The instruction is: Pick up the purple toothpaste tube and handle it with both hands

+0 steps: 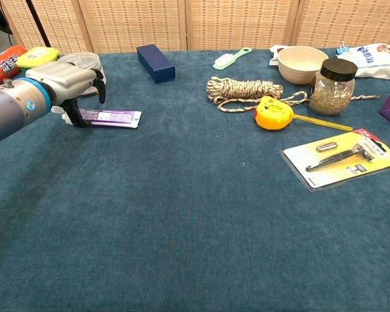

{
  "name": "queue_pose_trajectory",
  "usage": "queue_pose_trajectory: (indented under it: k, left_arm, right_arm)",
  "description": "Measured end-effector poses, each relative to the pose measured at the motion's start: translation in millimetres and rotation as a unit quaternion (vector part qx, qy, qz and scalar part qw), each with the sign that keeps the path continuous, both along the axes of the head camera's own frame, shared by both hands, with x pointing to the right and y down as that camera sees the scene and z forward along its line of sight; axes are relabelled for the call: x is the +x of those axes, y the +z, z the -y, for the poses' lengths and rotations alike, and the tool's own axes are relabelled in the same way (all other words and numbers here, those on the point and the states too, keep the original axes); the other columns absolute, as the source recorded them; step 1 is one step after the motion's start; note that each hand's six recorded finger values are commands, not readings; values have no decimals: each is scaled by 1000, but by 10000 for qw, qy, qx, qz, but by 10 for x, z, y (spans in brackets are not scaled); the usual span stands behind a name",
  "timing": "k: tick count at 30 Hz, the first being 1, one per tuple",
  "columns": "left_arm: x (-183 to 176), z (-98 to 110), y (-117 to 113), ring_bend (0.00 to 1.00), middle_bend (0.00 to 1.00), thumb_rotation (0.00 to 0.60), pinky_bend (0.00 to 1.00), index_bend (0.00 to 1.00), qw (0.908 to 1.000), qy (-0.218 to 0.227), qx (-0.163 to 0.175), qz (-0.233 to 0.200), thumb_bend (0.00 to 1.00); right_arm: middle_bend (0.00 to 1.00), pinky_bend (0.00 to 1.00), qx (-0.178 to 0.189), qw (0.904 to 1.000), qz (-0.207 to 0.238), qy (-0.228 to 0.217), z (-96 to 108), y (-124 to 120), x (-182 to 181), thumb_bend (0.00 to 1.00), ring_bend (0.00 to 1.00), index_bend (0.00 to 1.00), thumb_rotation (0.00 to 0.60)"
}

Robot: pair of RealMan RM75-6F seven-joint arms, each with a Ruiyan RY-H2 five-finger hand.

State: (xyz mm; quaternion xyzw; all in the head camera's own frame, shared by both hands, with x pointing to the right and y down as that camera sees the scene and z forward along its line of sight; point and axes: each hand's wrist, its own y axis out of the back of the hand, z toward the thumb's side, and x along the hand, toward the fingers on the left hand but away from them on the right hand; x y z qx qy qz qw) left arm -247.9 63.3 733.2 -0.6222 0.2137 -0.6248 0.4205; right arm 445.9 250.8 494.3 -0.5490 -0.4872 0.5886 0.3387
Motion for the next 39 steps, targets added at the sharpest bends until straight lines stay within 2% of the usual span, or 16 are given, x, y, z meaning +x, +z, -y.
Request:
queue_pose_trajectory:
  k: [7,14,19,29,39]
  left_arm:
    - [-78,2,8,105,86,600,49,332,9996,37,-125,248,271]
    - [-224,-110,11,91,77,600,49,335,9949,77,-566,836,271]
    - [-299,-218,-46,82,72,600,49,335,9898,99,-892,1105,271]
    - [-209,-465,-319,70,72,600,49,335,9905,346,-1035,833,271]
    - [46,-642,-410,63,71,600,49,322,9900,528,-1244,416,270]
  right_arm:
    - [0,0,28,10000,-5,-8,-1,-12,-15,462,0,59,600]
    - [0,0,66,10000,25,-32,-3,-24,-42,462,0,57,600]
    - [0,0,80,9999,44,-49,-6,-30,-54,462,0,53,600]
    - [0,0,107,9999,91,-63,-14,-40,-58,463,0,50,600]
    - [0,0,187,9998,75,1,-69,-101,-13,462,0,49,600]
